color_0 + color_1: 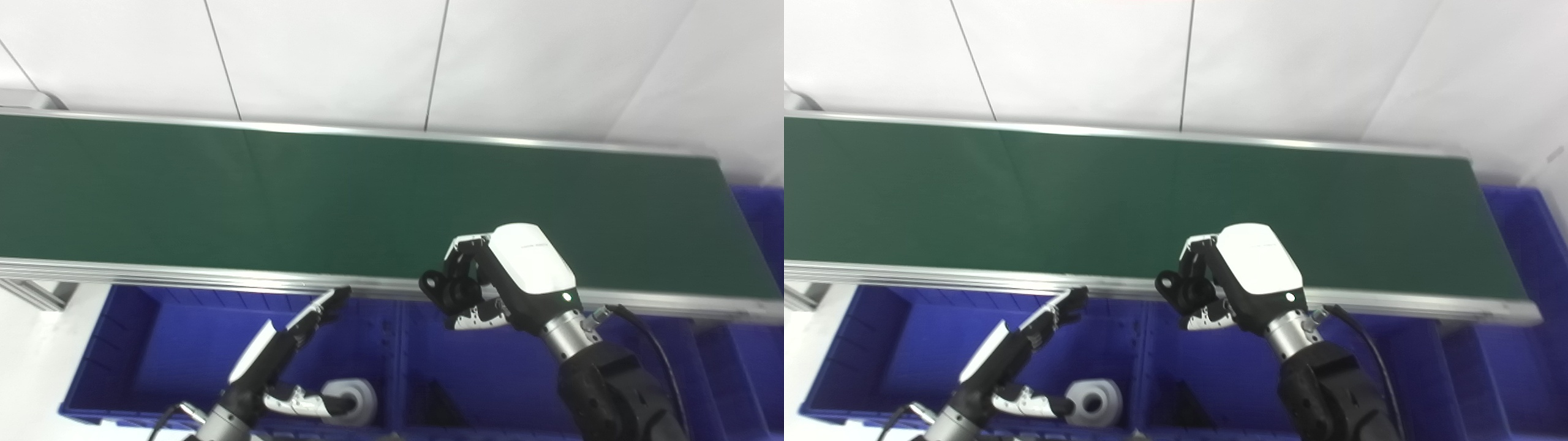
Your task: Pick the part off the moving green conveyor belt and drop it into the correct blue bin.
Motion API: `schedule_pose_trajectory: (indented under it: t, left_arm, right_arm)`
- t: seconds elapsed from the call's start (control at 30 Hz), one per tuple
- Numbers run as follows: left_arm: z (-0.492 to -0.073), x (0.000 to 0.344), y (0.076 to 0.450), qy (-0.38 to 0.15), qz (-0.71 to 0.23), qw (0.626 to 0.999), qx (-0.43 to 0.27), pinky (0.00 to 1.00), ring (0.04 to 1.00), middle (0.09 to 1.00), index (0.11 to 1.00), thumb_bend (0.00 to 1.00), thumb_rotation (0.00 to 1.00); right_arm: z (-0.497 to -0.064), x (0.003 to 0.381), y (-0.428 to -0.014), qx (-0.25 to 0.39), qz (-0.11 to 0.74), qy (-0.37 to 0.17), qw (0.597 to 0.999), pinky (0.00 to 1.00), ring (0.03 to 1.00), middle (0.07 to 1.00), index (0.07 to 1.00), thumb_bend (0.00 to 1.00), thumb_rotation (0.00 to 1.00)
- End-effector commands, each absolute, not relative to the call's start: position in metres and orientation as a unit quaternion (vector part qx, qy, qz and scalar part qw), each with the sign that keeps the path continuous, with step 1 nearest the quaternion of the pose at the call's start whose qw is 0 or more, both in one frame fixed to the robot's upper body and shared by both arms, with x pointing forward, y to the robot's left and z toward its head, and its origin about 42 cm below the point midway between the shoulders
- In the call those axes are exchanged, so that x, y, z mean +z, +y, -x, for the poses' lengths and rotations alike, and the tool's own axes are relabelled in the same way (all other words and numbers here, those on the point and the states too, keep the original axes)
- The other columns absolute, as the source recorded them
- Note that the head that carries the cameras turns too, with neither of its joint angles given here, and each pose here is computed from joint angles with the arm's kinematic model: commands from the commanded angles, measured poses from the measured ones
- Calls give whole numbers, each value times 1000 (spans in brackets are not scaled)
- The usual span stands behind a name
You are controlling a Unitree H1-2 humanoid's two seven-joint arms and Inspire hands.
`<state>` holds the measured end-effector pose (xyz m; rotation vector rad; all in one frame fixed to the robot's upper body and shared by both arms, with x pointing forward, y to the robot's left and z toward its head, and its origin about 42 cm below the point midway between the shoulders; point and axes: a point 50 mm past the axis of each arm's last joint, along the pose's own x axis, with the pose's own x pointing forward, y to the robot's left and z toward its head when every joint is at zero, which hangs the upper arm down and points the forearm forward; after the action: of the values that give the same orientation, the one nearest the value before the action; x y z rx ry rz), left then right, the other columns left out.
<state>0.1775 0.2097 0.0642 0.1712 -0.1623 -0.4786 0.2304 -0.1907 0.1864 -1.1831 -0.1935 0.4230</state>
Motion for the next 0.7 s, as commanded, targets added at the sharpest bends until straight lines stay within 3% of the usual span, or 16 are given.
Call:
schedule_pose_trajectory:
  t: [0.0, 0.33, 0.57, 0.67]
  left_arm:
    - [-179, 75, 207, -113, -70, 964, -229, 891, 930, 950, 935, 845, 523]
    - [-178, 81, 204, -123, -71, 966, -215, 875, 928, 956, 945, 861, 561]
    - [-176, 83, 205, -125, -72, 966, -213, 870, 928, 952, 944, 854, 562]
    - [-175, 84, 206, -125, -72, 967, -211, 869, 922, 948, 943, 852, 559]
  right_arm:
    - [-218, 188, -194, 194, 537, -108, 814, 154, 212, 470, 486, 529, 0]
    - [-189, 133, -213, 209, 534, -32, 819, 194, 229, 470, 487, 528, 0]
    - [-199, 99, -219, 225, 532, 14, 816, 177, 247, 471, 488, 526, 0]
    - [-206, 86, -218, 235, 547, 31, 803, 206, 302, 476, 489, 525, 0]
